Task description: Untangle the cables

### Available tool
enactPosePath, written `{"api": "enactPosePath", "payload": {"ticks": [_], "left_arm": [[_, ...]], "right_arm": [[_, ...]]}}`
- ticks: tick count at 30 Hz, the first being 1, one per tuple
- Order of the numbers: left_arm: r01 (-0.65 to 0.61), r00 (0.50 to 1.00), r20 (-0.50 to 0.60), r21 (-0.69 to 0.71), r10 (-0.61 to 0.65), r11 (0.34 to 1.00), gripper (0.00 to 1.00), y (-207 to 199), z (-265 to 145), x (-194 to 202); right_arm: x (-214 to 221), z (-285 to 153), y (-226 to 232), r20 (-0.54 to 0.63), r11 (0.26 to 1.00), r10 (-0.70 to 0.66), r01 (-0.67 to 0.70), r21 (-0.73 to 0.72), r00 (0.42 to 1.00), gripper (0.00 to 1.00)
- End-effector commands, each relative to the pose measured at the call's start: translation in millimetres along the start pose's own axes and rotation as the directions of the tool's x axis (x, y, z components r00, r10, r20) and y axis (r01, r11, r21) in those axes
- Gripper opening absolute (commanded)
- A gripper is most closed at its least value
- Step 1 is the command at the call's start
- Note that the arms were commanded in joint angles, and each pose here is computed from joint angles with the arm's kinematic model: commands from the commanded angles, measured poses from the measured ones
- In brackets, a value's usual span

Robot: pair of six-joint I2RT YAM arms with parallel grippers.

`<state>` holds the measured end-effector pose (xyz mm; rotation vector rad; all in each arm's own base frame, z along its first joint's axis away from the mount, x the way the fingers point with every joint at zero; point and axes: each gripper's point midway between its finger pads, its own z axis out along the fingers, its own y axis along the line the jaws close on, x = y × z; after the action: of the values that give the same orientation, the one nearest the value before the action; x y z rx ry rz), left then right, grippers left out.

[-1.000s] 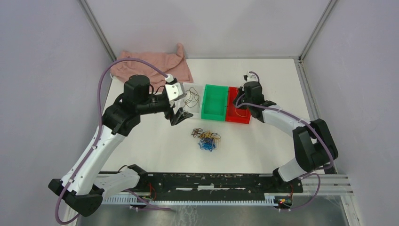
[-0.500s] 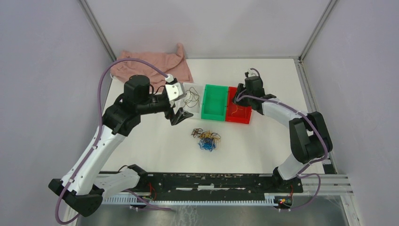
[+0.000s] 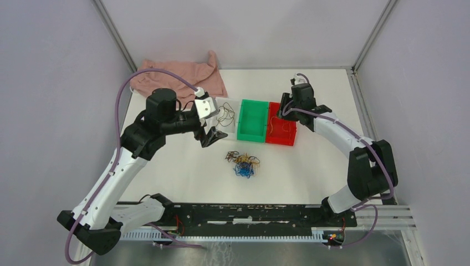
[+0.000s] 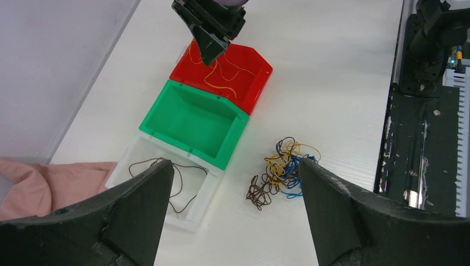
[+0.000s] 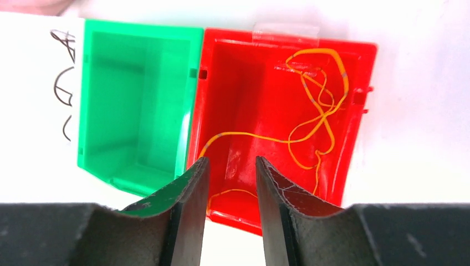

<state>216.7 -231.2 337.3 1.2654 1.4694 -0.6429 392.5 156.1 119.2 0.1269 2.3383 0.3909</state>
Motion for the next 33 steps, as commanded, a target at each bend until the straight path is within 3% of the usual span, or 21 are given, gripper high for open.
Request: {"api": "enactPosePath", "payload": {"ticks": [1,10,15,21,33], "left_arm": [[-0.030,0.999,0.038,-0.023,0.031,0.999,0.90,3.7,-3.3,-11.5],[-0.036,0.999,0.040,-0.026,0.037,0.999,0.90,3.6,-4.7,-12.3],[-0.046,0.998,0.040,-0.032,0.048,0.998,0.90,4.6,-5.4,-13.2],[-0.054,0.998,0.034,-0.035,0.056,0.998,0.90,4.8,-6.0,-11.3],[-0.062,0.998,0.029,-0.045,0.064,0.997,0.90,8.0,-6.2,-12.4]], "right_arm": [[-50.1,-23.5,5.8,0.127,0.999,-0.029,0.026,0.028,0.991,0.42],[-69.2,-5.1,-13.4,0.116,0.980,-0.101,0.079,0.180,0.988,0.44],[-72.2,12.9,-28.3,0.090,0.957,-0.132,0.103,0.273,0.987,0.38],[-52.6,35.2,-45.9,0.028,0.925,-0.150,0.130,0.357,0.988,0.25],[-3.6,79.6,-35.7,-0.102,0.904,-0.203,0.226,0.362,0.974,0.21]]}}
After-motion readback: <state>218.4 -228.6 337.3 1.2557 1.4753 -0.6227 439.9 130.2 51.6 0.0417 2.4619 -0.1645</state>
